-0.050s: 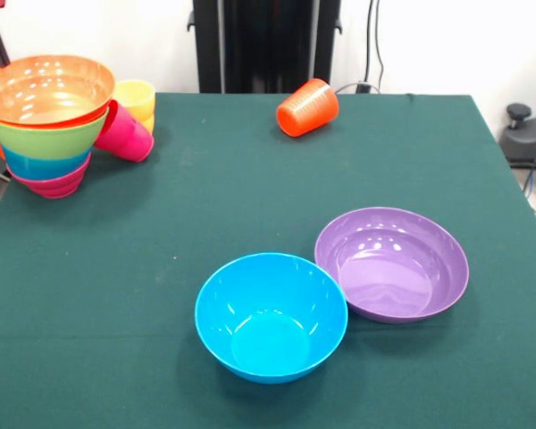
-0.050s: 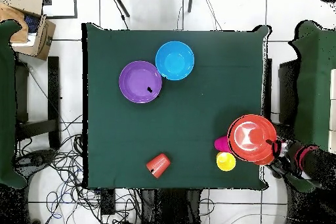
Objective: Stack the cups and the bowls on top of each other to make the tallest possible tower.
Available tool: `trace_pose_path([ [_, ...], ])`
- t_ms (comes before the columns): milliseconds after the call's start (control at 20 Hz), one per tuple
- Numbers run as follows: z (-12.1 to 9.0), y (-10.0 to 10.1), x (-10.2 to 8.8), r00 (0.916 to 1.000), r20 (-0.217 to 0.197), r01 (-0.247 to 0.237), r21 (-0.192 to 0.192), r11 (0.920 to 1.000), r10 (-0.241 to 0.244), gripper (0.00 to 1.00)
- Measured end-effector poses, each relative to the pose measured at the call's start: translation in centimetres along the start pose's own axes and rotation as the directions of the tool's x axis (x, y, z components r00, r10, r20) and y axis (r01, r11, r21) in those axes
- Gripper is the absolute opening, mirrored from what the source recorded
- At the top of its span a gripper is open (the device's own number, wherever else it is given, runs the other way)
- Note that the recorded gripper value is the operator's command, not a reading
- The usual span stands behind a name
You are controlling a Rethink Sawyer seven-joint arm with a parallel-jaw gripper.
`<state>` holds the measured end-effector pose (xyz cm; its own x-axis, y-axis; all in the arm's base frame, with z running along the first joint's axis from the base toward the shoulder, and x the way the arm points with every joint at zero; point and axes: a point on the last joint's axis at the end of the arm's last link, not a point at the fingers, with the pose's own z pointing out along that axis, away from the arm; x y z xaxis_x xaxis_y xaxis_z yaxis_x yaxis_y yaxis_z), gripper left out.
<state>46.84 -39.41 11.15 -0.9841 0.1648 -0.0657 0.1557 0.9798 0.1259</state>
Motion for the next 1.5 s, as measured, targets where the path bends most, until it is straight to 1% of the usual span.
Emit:
trace_pose_path([
  [200, 0.0, 0.0, 0.0, 1.0, 0.0, -0.002, -0.001, 1.0, 0.002, 1.0],
  [350, -0.4, 0.1, -0.1, 0.9999, 0.002, -0.012, -0.009, 0.9999, 0.012, 1.0],
  [600, -2.1, 0.6, -0.3, 0.9991, 0.009, -0.041, -0.035, 0.9986, 0.041, 1.0],
  [650, -3.1, 0.9, -0.3, 0.9985, 0.012, -0.052, -0.045, 0.9976, 0.053, 1.0],
  [750, -4.2, 1.3, -0.4, 0.9978, 0.015, -0.064, -0.055, 0.9964, 0.065, 1.0],
  [850, -6.0, 2.1, -0.6, 0.9962, 0.017, -0.084, -0.067, 0.9942, 0.086, 1.0],
  [1000, -7.8, 3.3, -1.0, 0.9951, 0.015, -0.096, -0.068, 0.993, 0.097, 1.0],
  [1100, -8.4, 4.0, -1.3, 0.9953, 0.014, -0.094, -0.066, 0.9934, 0.096, 1.0],
  [1150, -8.8, 4.8, -1.7, 0.9959, 0.014, -0.089, -0.063, 0.9941, 0.09, 1.0],
  [1300, -9.1, 5.9, -2.4, 0.997, 0.013, -0.075, -0.056, 0.9956, 0.076, 1.0],
  [1500, -9.1, 9.6, -4.1, 0.9998, 0.003, -0.021, -0.043, 0.9988, 0.021, 1.0],
])
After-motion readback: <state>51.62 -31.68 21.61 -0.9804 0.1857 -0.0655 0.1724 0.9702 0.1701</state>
